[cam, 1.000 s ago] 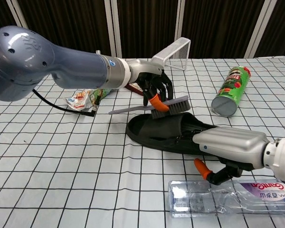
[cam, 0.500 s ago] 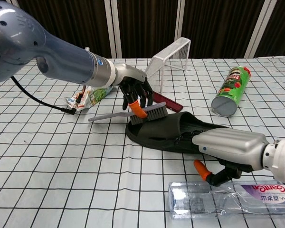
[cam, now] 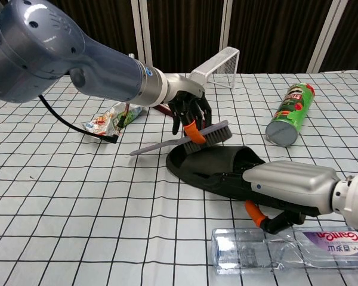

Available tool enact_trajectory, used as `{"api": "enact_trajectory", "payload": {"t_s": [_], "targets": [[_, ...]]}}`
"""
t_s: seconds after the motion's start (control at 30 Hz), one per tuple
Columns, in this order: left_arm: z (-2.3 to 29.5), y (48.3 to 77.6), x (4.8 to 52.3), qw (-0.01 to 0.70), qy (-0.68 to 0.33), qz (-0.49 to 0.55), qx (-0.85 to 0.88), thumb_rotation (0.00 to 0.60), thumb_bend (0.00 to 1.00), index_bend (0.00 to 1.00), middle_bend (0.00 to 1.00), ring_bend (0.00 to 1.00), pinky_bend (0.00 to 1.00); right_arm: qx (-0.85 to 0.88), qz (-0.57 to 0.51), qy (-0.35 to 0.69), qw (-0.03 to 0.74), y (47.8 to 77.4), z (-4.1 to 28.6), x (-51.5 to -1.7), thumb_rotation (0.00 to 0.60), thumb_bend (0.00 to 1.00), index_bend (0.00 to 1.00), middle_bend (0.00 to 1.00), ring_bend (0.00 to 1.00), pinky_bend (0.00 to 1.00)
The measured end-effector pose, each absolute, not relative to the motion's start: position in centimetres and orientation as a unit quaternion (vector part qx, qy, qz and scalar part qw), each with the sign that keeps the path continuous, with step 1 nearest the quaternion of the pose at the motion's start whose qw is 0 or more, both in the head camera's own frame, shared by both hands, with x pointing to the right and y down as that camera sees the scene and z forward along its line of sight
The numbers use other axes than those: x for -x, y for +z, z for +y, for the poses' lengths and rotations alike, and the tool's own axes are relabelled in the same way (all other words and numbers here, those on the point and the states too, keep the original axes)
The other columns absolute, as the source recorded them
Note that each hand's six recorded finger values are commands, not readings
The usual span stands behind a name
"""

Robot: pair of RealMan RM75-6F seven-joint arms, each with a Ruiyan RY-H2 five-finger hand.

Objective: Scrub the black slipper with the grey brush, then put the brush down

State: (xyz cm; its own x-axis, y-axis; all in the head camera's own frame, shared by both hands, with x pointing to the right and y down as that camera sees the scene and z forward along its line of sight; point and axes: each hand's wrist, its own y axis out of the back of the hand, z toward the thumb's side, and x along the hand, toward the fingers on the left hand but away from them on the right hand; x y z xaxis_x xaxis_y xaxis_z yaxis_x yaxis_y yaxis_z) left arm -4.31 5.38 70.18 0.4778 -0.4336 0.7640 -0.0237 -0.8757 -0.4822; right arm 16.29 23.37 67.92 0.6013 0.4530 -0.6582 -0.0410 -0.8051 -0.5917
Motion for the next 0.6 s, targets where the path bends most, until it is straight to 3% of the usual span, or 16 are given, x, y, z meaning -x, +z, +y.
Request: {"api": "enact_trajectory", "payload": {"t_s": [0.6], "targets": [[6.0,70.3,4.9,0.195,-0.514,0.103,0.829,0.600,0.69,0.64,0.60,0.47,0.50,0.848,-0.121,0.427,0.289,67.7,23.6,-16.2,0.600,0.85,0.00,0.06,0.04,0.00]]}}
